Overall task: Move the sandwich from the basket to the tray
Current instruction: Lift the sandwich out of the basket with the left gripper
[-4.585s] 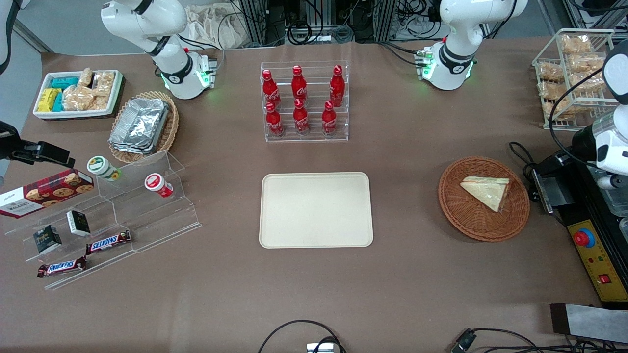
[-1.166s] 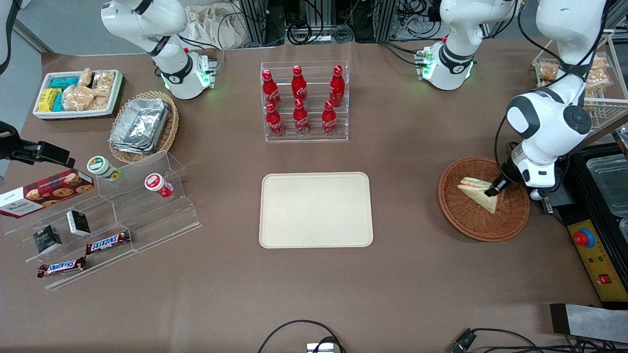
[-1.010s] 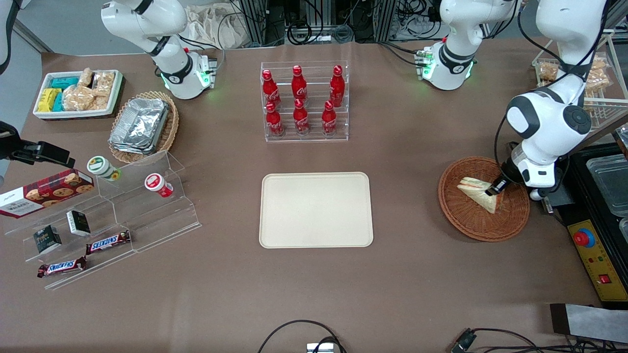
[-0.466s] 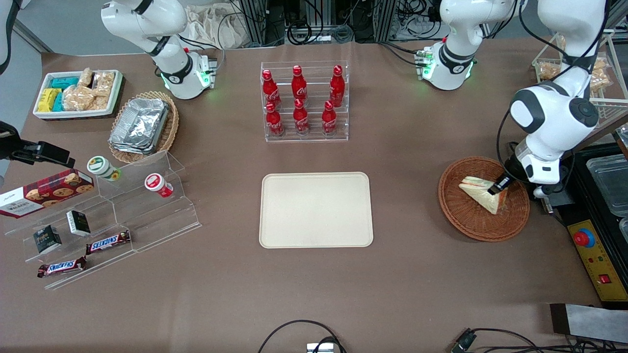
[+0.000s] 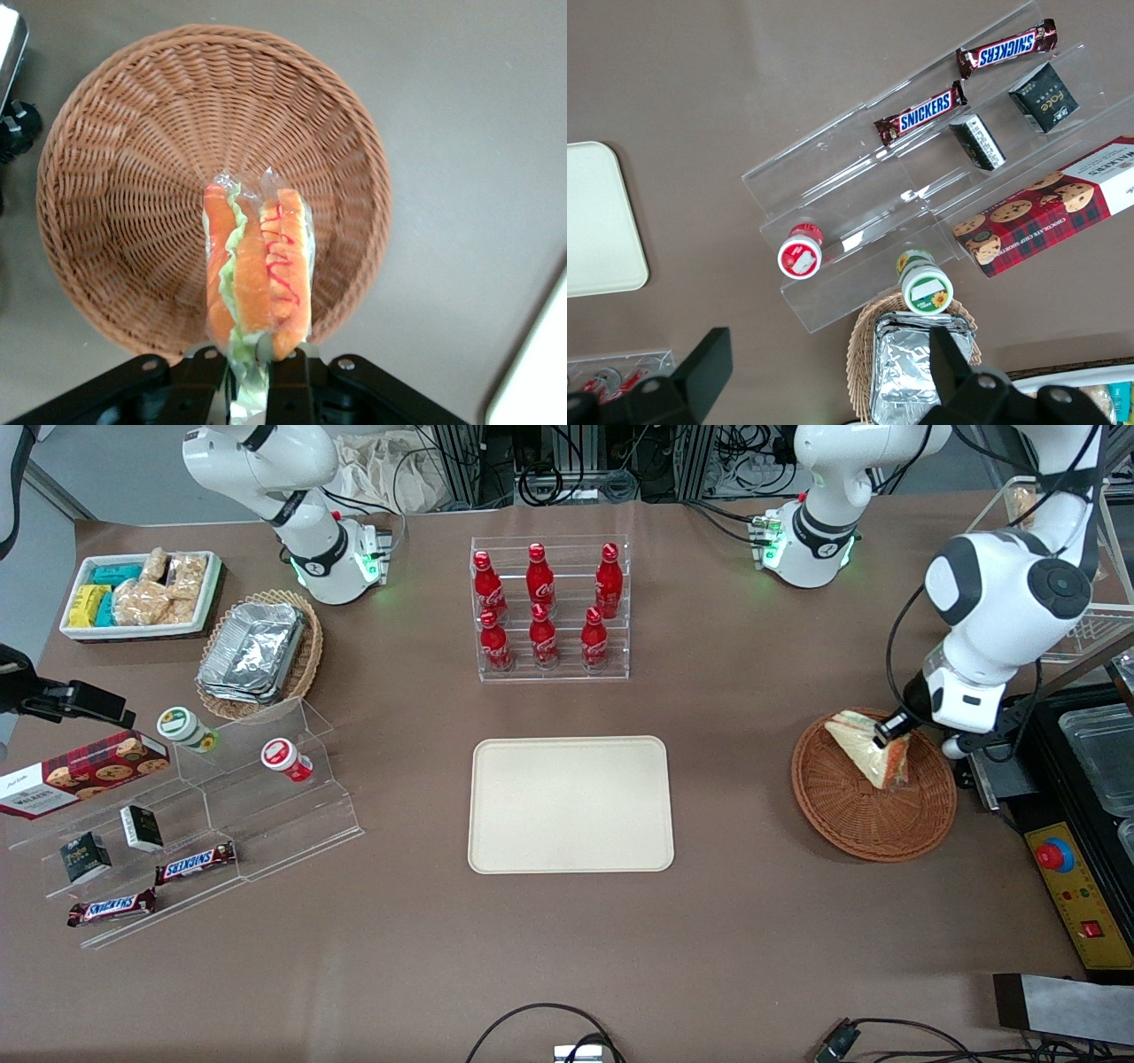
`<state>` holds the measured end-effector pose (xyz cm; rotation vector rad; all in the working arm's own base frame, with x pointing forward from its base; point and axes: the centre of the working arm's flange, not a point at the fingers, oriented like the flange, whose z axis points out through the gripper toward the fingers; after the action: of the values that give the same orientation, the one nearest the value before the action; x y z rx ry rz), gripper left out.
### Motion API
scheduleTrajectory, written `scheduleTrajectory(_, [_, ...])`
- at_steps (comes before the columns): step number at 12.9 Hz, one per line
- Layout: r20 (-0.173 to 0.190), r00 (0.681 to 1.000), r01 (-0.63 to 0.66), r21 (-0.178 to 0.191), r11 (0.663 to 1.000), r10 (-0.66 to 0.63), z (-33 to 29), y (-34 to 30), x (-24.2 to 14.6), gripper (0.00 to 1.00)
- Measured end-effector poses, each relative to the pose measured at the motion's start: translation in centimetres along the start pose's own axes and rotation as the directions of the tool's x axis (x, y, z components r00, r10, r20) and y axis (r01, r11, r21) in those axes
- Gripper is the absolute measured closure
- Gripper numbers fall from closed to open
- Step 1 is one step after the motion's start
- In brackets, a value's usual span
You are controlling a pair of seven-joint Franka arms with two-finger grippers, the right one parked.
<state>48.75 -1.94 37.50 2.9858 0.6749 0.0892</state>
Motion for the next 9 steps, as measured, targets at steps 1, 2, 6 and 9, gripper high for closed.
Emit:
scheduleTrajectory(1, [0.012, 1.0, -0.028, 0.01, 1.0, 0.028, -1.2, 1.2, -0.4, 0.85])
scheduleTrajectory(2, [0.022, 0.998, -0.057, 0.018, 0.998, 0.057, -2.4, 2.5, -0.7, 0.85])
scheduleTrajectory(6, [0.043, 0.987, -0.158, 0.053, 0.986, 0.156, -7.5, 9.2, -2.6, 0.85])
scheduleTrajectory(9, [0.028, 0.98, -0.198, 0.062, 0.978, 0.197, -8.4, 13.8, -5.8, 0.85])
